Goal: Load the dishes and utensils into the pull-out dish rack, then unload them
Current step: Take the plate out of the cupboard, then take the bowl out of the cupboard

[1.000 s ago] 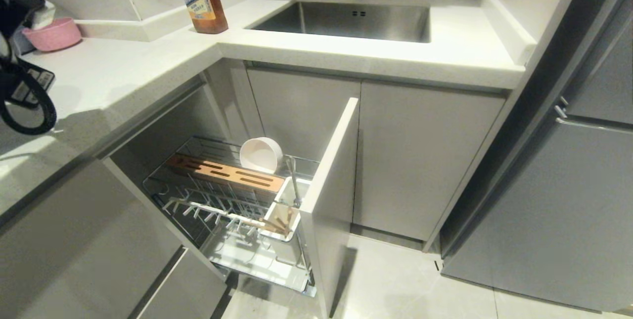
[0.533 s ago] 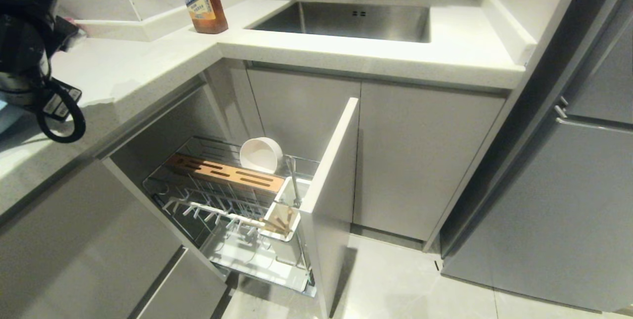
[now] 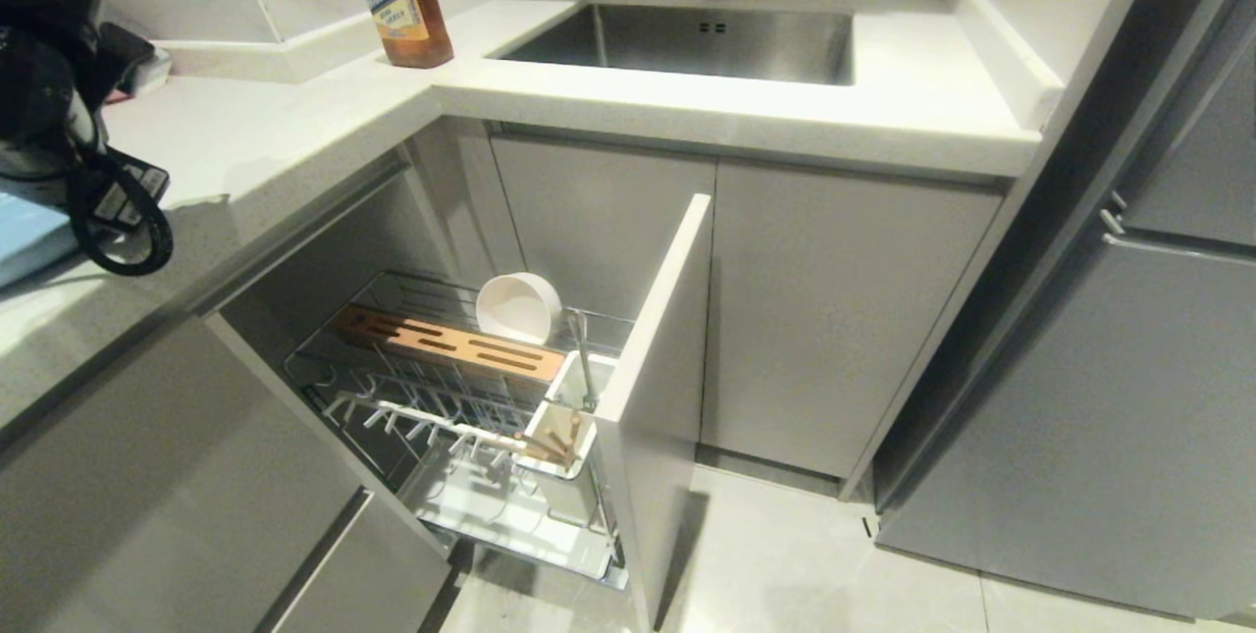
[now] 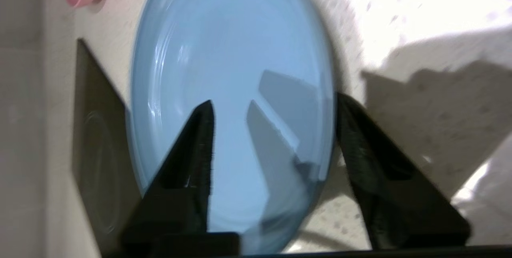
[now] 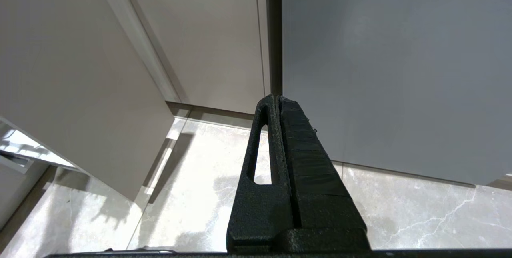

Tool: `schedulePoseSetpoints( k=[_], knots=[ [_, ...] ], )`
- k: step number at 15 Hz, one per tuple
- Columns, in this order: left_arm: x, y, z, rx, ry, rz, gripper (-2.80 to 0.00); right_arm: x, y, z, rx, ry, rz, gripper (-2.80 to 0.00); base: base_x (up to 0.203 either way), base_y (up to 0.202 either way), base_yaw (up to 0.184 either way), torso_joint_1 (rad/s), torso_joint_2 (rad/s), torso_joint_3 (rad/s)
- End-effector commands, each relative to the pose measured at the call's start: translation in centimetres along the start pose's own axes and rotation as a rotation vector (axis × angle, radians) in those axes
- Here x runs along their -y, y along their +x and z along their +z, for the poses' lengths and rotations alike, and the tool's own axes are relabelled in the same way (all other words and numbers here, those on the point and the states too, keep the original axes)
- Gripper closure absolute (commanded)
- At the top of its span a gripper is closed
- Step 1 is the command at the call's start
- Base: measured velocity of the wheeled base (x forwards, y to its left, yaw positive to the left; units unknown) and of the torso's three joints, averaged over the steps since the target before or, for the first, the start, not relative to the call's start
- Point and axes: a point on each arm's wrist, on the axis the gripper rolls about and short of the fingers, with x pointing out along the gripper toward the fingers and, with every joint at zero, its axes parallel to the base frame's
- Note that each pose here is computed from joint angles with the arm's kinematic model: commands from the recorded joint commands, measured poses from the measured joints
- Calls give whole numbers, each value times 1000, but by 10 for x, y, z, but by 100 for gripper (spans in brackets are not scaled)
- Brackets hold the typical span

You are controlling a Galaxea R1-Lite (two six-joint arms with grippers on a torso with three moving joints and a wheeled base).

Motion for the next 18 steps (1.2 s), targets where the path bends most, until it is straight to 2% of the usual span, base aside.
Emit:
schedulePoseSetpoints(
  k=[1, 4, 5, 6, 7, 9, 10, 12, 13, 15, 18],
  knots=[
    [-3, -5, 0, 27, -13, -26, -280, 0, 0, 0, -1, 0, 0, 0, 0, 0, 0, 0, 0, 0],
    [-15, -22, -1, 142, -86, -151, -280, 0, 0, 0, -1, 0, 0, 0, 0, 0, 0, 0, 0, 0],
    [-21, -31, -3, 184, -141, -205, -280, 0, 0, 0, -1, 0, 1, 0, 0, 0, 0, 0, 0, 0],
    [-26, -42, -5, 229, -225, -265, -280, 0, 0, 0, -1, 0, -1, 0, 0, 0, 0, 0, 0, 0],
    [-32, -54, -8, 266, -298, -315, 0, 0, 0, 0, -1, 0, 1, 0, 0, 0, 0, 0, 0, 0],
    [-48, -79, -20, 335, -414, -412, 0, 0, 0, 0, -1, 0, 0, 0, 0, 0, 0, 0, 0, 0],
    [-54, -90, -28, 351, -497, -473, 0, 0, 0, 0, -1, 0, -1, 0, 0, 0, 0, 0, 0, 0],
    [-60, -112, -43, 359, -659, -591, 0, 0, 0, 0, -1, 0, -1, 0, 0, 0, 0, 0, 0, 0],
    [-57, -122, -50, 350, -721, -663, 0, 0, 0, 0, -1, 0, 0, 0, 0, 0, 0, 0, 0, 0],
    [-41, -136, -53, 333, -768, -809, 0, 0, 0, 0, -1, 0, 1, 0, 0, 0, 0, 0, 0, 0],
    [0, -126, -39, 336, -828, -905, 0, 0, 0, 0, -1, 0, 0, 0, 0, 0, 0, 0, 0, 0]
  ],
)
